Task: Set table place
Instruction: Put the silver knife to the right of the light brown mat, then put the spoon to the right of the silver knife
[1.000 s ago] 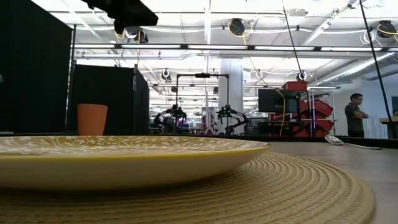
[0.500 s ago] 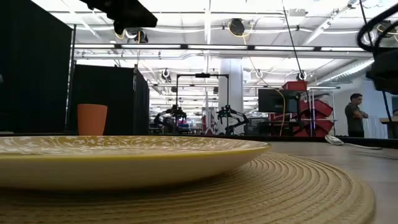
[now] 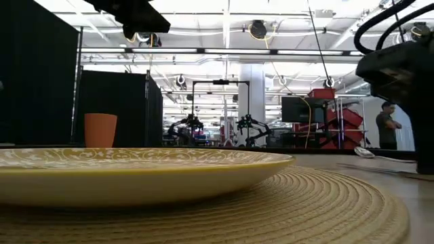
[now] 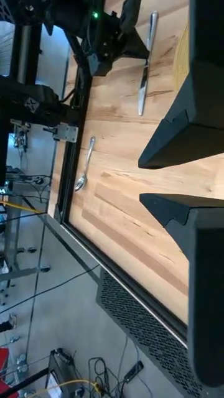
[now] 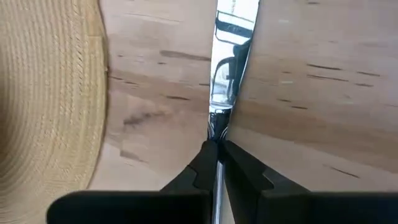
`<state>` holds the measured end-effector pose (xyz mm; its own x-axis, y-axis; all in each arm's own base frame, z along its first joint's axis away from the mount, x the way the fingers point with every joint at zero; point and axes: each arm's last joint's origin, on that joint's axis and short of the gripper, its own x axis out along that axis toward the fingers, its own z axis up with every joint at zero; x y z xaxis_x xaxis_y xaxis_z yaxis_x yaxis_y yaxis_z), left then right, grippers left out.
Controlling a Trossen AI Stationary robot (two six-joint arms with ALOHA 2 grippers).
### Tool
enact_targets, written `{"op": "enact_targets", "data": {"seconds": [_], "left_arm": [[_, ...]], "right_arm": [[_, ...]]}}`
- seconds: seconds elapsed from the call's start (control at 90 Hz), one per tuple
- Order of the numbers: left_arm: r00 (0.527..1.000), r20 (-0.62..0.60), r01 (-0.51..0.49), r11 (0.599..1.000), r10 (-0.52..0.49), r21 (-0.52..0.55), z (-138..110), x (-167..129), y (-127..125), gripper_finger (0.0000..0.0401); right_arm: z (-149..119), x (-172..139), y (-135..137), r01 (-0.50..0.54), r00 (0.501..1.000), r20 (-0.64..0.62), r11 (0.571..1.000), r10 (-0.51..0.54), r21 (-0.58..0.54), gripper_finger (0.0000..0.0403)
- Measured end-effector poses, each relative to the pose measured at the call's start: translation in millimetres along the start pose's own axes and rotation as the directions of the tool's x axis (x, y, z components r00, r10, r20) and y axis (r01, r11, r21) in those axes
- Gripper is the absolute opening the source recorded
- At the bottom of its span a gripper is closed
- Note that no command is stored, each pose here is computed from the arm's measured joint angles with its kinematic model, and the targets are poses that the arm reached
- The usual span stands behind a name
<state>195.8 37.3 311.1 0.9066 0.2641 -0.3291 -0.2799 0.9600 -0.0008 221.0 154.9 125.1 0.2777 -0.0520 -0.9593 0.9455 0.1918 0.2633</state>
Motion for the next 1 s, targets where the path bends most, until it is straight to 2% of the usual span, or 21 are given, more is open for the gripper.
{"op": "enact_targets", "data": {"seconds": [0.489,1.0], "left_arm": [[1.0,-0.006,0.002,1.0,-0.002,0.001,-0.6,0.0,-0.1,0.0063],[1.0,-0.006,0.002,1.0,-0.002,0.0,-0.6,0.0,-0.1,0.0063]], "right_arm": [[-3.2,-1.0,7.8,-0.04,0.999,-0.009,0.999,0.04,-0.019,0.0016],[-4.1,-3.4,11.2,-0.077,0.997,-0.027,0.996,0.075,-0.05,0.0111]]}}
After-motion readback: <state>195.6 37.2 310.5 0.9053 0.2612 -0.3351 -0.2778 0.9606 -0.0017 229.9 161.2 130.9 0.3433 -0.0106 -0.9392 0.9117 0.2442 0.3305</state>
